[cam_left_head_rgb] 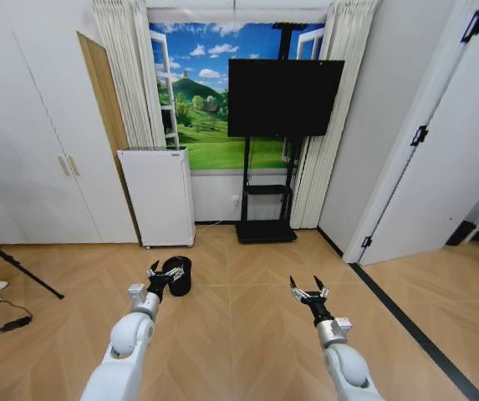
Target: Pick up the trash bin and place the garbage on the floor into it.
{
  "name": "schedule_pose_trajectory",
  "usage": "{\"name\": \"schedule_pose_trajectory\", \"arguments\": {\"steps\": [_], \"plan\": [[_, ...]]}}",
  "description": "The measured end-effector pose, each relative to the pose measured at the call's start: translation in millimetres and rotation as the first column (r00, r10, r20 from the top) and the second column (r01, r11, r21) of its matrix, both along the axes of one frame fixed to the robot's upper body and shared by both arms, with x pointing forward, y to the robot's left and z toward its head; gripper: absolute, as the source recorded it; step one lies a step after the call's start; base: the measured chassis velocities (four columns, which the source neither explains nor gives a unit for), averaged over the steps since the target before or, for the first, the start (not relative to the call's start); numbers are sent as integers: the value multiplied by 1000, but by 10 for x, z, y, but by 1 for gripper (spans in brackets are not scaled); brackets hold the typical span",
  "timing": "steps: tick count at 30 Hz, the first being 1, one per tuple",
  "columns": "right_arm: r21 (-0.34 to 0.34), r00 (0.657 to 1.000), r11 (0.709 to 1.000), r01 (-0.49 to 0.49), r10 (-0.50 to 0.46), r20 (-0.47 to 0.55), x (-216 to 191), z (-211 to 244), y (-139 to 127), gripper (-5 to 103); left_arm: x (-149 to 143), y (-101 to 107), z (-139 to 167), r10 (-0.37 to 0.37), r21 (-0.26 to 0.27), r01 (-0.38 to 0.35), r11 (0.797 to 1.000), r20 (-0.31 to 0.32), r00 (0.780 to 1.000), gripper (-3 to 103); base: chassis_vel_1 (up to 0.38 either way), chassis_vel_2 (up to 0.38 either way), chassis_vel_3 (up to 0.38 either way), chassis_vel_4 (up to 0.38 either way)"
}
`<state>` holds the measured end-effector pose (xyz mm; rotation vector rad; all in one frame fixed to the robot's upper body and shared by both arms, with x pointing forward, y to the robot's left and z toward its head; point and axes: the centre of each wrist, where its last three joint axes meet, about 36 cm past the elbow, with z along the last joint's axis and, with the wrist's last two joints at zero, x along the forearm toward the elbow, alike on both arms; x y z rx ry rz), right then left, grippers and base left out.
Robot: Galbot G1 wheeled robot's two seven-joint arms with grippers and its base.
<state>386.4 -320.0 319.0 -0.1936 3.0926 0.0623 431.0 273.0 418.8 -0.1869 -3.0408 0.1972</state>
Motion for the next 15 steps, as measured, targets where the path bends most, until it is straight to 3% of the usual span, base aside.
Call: {"name": "schedule_pose_trajectory", "arguments": {"steps": [7,15], "plan": [[-12,998,999,-46,46,-51,2,40,-8,100,-6,77,40,-8,13,8,1000,-6,1000,100,0,0,0,0],[-9,997,999,-34,33,-74,21,62,12,100,6,118,41,7,27,-6,1000,-20,1000,100,0,0,0,0]]}}
